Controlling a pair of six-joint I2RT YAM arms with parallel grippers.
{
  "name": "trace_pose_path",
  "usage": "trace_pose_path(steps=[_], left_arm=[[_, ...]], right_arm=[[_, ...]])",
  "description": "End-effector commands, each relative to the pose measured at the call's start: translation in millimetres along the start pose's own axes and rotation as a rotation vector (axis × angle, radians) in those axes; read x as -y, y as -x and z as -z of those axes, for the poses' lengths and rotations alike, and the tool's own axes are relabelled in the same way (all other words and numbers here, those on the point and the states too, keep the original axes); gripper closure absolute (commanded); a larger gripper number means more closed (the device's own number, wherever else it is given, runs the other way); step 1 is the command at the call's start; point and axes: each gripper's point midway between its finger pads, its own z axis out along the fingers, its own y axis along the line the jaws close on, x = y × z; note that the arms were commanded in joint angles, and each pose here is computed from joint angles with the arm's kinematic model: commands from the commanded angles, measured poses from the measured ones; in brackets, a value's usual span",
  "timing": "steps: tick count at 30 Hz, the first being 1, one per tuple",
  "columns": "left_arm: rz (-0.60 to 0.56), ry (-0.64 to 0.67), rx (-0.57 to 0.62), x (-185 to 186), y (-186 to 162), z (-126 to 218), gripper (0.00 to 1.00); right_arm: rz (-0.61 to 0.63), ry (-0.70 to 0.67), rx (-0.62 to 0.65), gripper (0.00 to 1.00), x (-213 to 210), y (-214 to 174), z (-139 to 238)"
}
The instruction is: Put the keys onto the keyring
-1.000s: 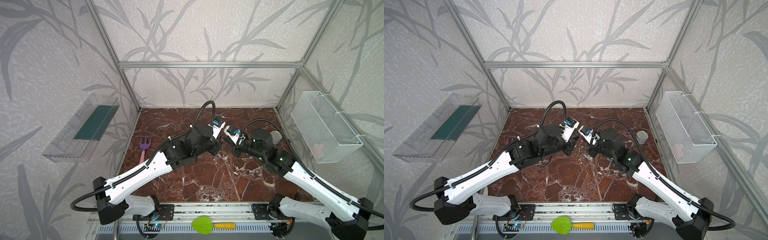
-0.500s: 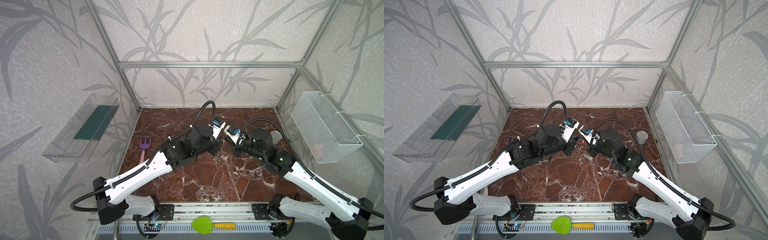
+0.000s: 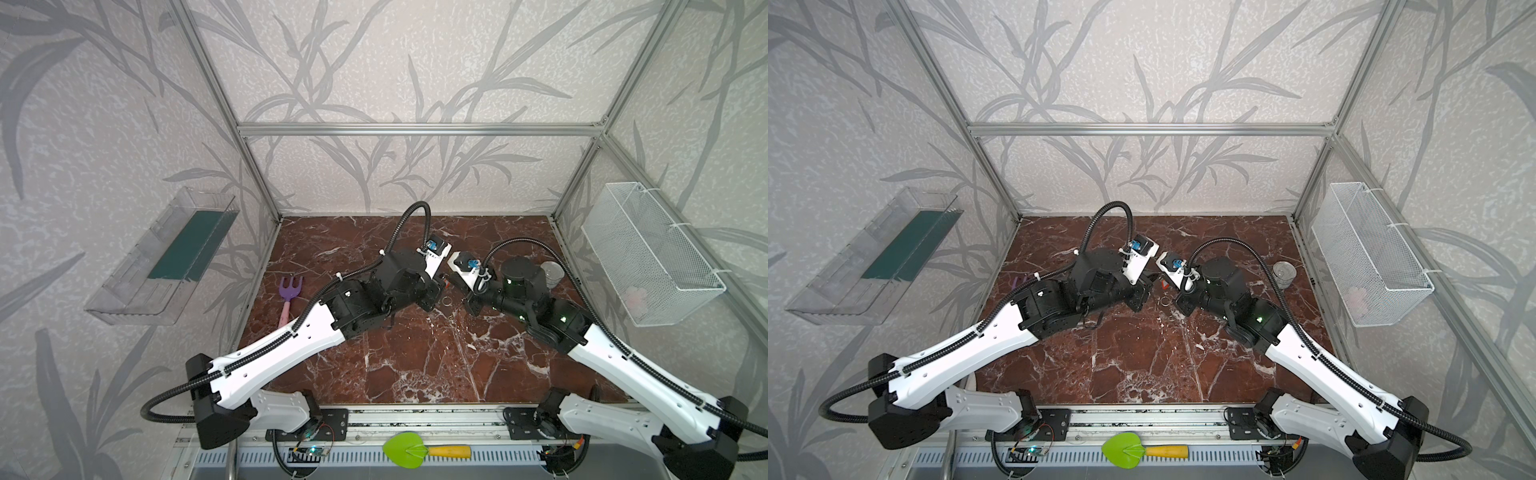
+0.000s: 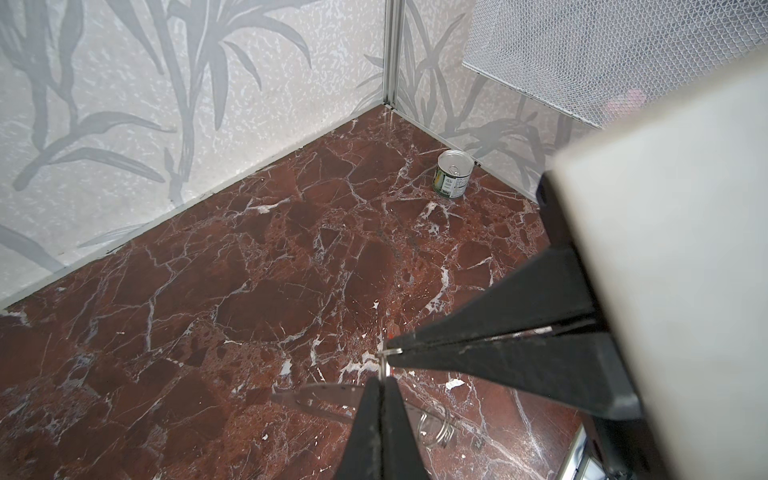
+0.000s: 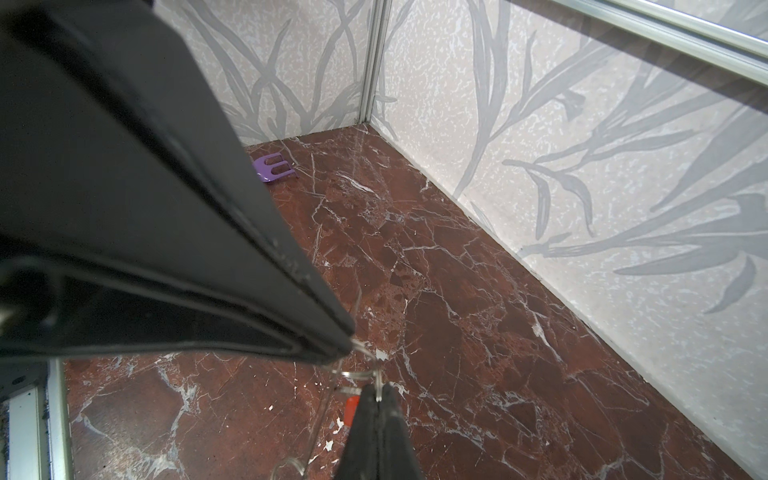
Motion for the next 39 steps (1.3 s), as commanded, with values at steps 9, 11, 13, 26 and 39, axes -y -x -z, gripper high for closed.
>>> trace_pose_path(steps=[9, 11, 13, 26, 39], left_arm=[[0.018, -0.001, 0.022, 1, 11, 0, 1.00], [0.017, 0.002, 0.022, 0, 11, 0, 1.00], [0.019, 0.006, 0.024, -1, 11, 0, 1.00], [0.042, 0.057, 0.065, -11, 15, 8, 1.00], [0.048, 0.058, 0.080, -13, 18, 11, 1.00]], right_arm=[[0.025, 0.018, 0.074, 1.00, -4, 26, 14], [0.027, 0.029, 0.074, 1.00, -6, 25, 14], [0.030, 0.036, 0.074, 1.00, -8, 25, 14], [0.034, 0.048, 0.037, 1.00, -13, 11, 13], [0.029, 0.051, 0.031, 1.00, -14, 8, 12]])
